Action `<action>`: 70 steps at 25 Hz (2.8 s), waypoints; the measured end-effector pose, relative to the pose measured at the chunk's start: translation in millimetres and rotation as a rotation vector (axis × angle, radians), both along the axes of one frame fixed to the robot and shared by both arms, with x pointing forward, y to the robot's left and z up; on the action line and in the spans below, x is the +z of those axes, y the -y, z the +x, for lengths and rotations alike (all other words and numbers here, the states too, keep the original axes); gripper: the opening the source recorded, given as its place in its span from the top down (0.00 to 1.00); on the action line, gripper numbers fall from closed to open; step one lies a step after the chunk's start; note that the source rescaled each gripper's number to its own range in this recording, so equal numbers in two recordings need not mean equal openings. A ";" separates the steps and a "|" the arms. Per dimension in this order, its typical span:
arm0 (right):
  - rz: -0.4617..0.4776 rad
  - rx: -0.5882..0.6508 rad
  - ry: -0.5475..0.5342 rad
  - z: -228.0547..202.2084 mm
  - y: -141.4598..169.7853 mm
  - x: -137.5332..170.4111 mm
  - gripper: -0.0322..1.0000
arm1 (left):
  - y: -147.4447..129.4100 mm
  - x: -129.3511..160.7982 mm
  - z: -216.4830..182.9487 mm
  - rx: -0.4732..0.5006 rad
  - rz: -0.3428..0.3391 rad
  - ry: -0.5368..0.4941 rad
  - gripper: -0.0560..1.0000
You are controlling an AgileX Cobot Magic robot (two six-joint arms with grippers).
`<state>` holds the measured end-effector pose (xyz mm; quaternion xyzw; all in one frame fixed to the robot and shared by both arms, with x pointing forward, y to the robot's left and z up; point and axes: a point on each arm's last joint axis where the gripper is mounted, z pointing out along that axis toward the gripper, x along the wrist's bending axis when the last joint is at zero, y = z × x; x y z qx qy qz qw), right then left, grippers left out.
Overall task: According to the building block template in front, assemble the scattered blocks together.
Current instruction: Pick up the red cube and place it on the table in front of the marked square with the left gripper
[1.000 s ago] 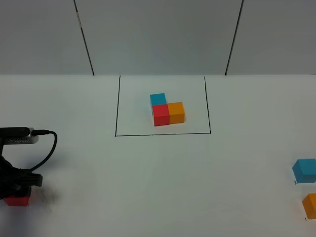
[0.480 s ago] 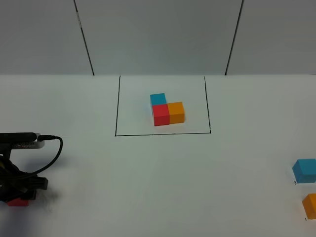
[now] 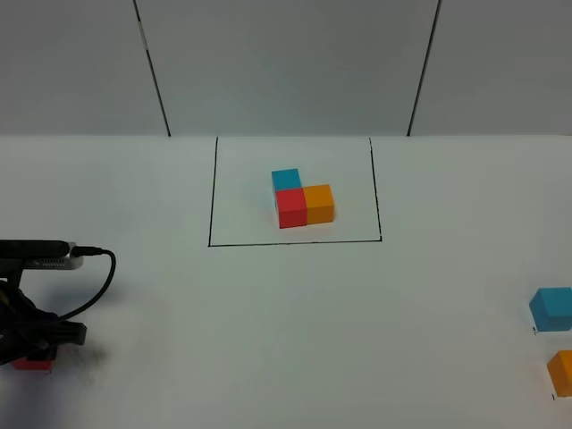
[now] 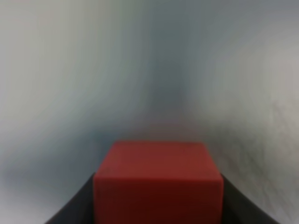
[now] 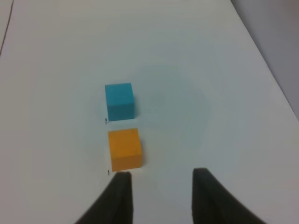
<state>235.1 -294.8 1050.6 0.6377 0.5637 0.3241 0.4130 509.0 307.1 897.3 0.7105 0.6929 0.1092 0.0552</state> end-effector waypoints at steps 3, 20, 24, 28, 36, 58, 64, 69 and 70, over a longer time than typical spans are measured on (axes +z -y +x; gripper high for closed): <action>0.000 0.000 0.000 0.0 0.0 0.0 0.97 | 10.6 17.5 9.1 -0.118 0.025 0.051 0.95; -0.001 0.000 0.000 0.0 0.0 0.0 0.97 | 180.9 92.9 4.0 -1.379 0.064 0.095 0.95; 0.000 0.000 0.000 0.0 0.0 0.0 0.97 | 192.2 89.0 -0.8 -1.432 0.064 0.095 0.95; 0.000 0.000 0.000 0.0 0.0 0.0 0.97 | 204.0 65.5 -2.1 -1.453 0.050 0.019 0.95; 0.000 0.000 0.000 0.0 0.0 0.0 0.97 | 224.4 16.5 0.6 -1.468 0.044 -0.051 0.95; 0.000 0.000 0.000 0.0 0.0 0.0 0.97 | 229.3 -9.3 13.9 -1.530 0.119 0.007 0.95; 0.000 0.000 0.000 0.0 0.0 0.0 0.97 | 229.3 -10.8 13.9 -1.530 0.118 0.000 0.95; -0.001 0.000 0.000 0.0 0.0 0.0 0.97 | 229.2 -11.1 13.8 -1.530 0.118 -0.002 0.95; -0.001 0.000 0.000 0.0 0.0 0.0 0.97 | 229.3 -11.1 13.8 -1.530 0.117 -0.002 0.95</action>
